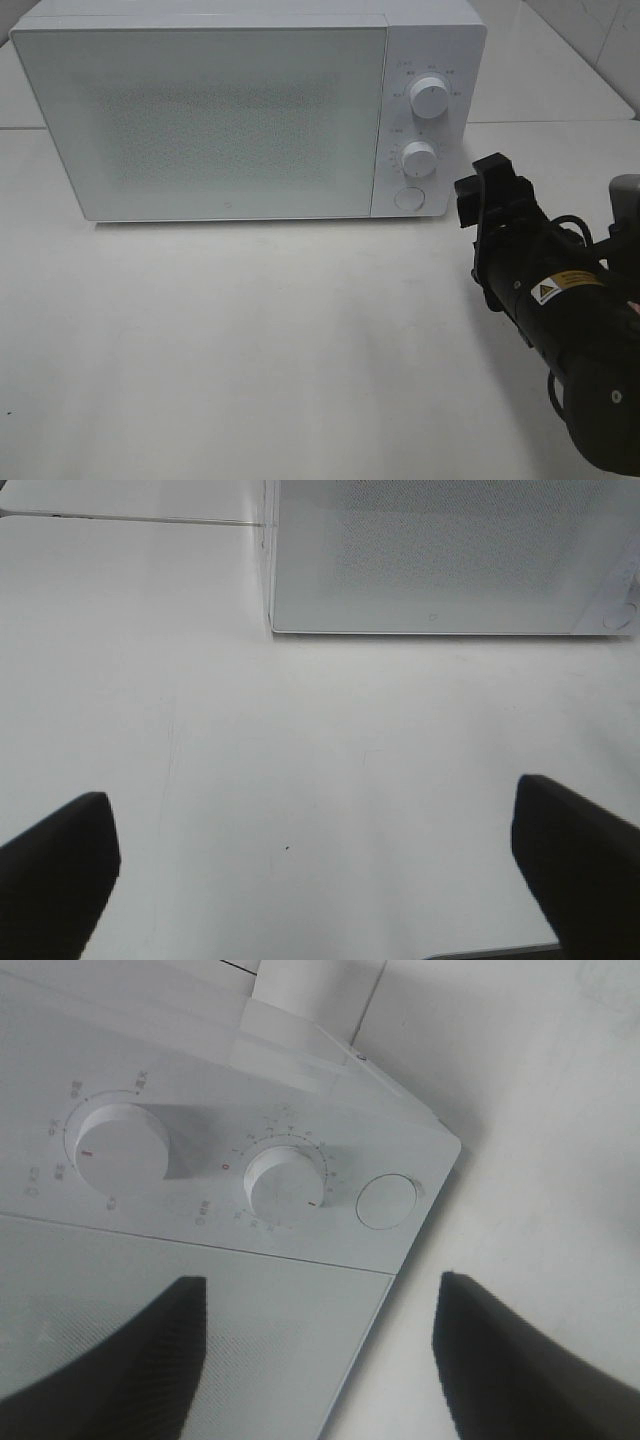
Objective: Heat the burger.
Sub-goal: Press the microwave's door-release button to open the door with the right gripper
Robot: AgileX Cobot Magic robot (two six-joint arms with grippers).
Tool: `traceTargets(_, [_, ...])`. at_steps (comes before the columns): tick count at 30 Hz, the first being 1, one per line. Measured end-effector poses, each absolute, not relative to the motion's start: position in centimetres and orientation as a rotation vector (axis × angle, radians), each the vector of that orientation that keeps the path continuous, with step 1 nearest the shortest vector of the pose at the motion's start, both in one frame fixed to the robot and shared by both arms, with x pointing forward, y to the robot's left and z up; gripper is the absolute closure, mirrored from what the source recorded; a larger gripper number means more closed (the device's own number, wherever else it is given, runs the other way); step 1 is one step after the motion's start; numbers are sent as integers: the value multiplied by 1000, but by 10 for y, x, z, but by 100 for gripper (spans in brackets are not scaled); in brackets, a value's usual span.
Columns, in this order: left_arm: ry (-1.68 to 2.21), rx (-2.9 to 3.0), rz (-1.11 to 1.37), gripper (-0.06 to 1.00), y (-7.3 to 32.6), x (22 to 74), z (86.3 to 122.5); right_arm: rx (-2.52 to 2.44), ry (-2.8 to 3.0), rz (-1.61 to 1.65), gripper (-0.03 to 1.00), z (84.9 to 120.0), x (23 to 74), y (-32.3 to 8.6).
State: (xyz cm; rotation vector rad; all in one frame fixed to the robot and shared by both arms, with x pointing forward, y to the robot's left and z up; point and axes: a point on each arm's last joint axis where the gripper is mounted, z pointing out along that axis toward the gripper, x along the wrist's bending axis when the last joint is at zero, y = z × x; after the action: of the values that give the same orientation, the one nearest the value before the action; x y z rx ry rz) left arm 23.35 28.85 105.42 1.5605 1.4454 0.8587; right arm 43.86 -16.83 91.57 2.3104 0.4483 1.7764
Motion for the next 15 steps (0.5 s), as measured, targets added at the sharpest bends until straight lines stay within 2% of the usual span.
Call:
traceTargets(4, [1445, 1560, 859, -4, 288, 234, 1054, 2373, 336, 1821, 39, 916, 439, -168])
traceTargets(6, [1445, 1560, 859, -4, 288, 234, 1054, 2420, 244, 1855, 50, 916, 439, -168])
traceTargets(7, [1445, 1560, 859, -4, 288, 234, 1054, 2420, 244, 1855, 50, 916, 439, -168])
traceTargets(9, [1445, 1560, 859, -4, 288, 234, 1054, 2463, 164, 1878, 64, 915, 438, -168])
traceTargets(10, [1445, 1560, 859, -4, 288, 234, 1054, 2463, 164, 1878, 64, 915, 438, -168])
traceTargets(11, [1445, 1560, 859, -4, 288, 234, 1054, 2501, 132, 1868, 73, 914, 438, -168])
traceTargets(13, [1445, 1560, 859, -4, 288, 234, 1054, 2518, 122, 1860, 77, 913, 438, -168])
traceTargets(14, [1445, 1560, 859, -4, 288, 234, 1054, 2549, 94, 1851, 87, 911, 437, -167])
traceTargets(15, [1445, 1560, 859, -4, 288, 234, 1054, 2559, 85, 1849, 91, 911, 437, -167])
